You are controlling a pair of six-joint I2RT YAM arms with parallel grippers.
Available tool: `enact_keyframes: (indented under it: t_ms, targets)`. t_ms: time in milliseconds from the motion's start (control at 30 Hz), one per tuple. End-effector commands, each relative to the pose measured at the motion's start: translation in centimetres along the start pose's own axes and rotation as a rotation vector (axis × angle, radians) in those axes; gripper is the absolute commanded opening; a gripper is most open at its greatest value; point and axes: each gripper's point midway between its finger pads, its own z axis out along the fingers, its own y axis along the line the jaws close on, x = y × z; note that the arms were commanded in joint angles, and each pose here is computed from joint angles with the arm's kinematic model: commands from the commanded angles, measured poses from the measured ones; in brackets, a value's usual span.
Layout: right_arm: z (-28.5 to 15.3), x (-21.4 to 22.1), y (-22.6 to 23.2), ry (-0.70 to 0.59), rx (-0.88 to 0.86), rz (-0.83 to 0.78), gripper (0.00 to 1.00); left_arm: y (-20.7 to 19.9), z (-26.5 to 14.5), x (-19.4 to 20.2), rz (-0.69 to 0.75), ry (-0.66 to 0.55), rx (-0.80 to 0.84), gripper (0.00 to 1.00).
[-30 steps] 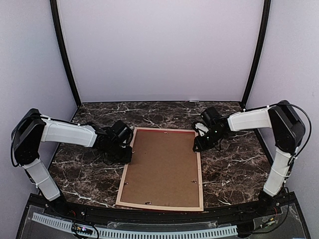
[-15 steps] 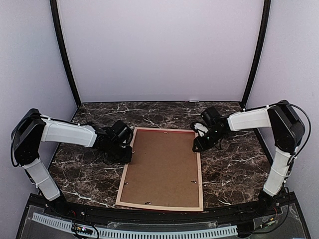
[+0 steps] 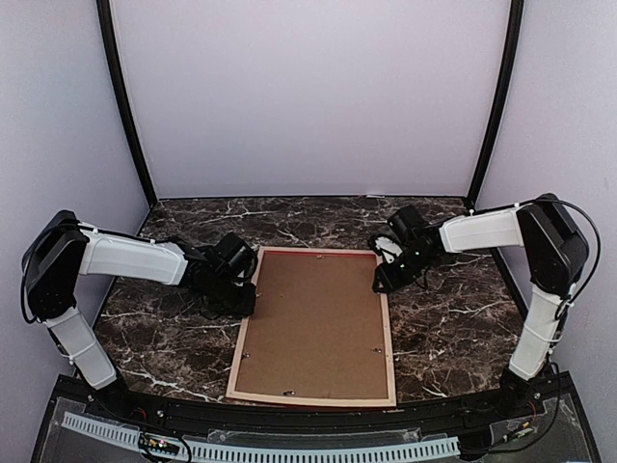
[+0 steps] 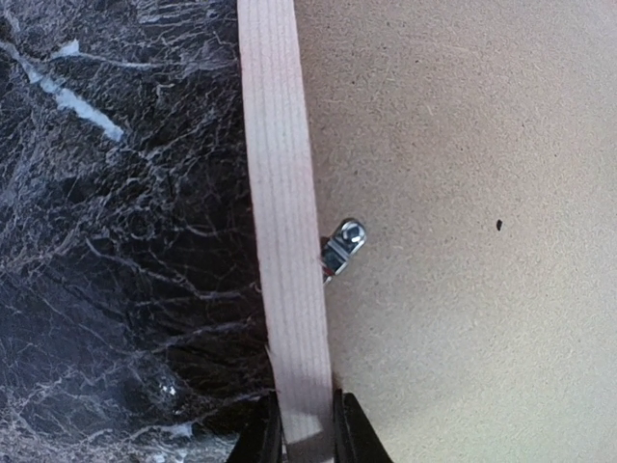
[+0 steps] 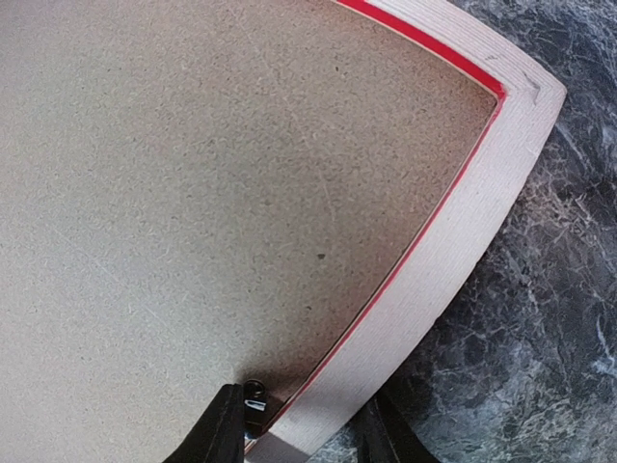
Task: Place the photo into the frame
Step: Press the fastener onto the backboard.
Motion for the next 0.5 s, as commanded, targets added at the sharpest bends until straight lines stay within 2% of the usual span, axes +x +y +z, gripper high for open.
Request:
enact_keyframes:
  t_ms: [0, 100, 200, 467]
  targets:
    - [0.7, -0.9, -1.1, -0.007, 0.016, -0.116, 0.24, 0.7, 0.4, 2.8, 0.038, 0.096, -0.011, 0.03]
    - [0.4, -1.9, -1.4, -0.025, 0.010, -0.125, 0.24, -0.2, 0.4, 3.1, 0.032, 0.109, 0.039, 0.04]
    - [0.4, -2.4, -1.7, -0.024, -0.001, -0.116, 0.28, -0.8, 0.5, 3.0, 0.024, 0.106, 0.067, 0.08]
    - [0.0, -2.8, -1.5, -0.041, -0.008, -0.075, 0.54, -1.5, 0.6, 2.4, 0.018, 0.098, 0.082, 0.15]
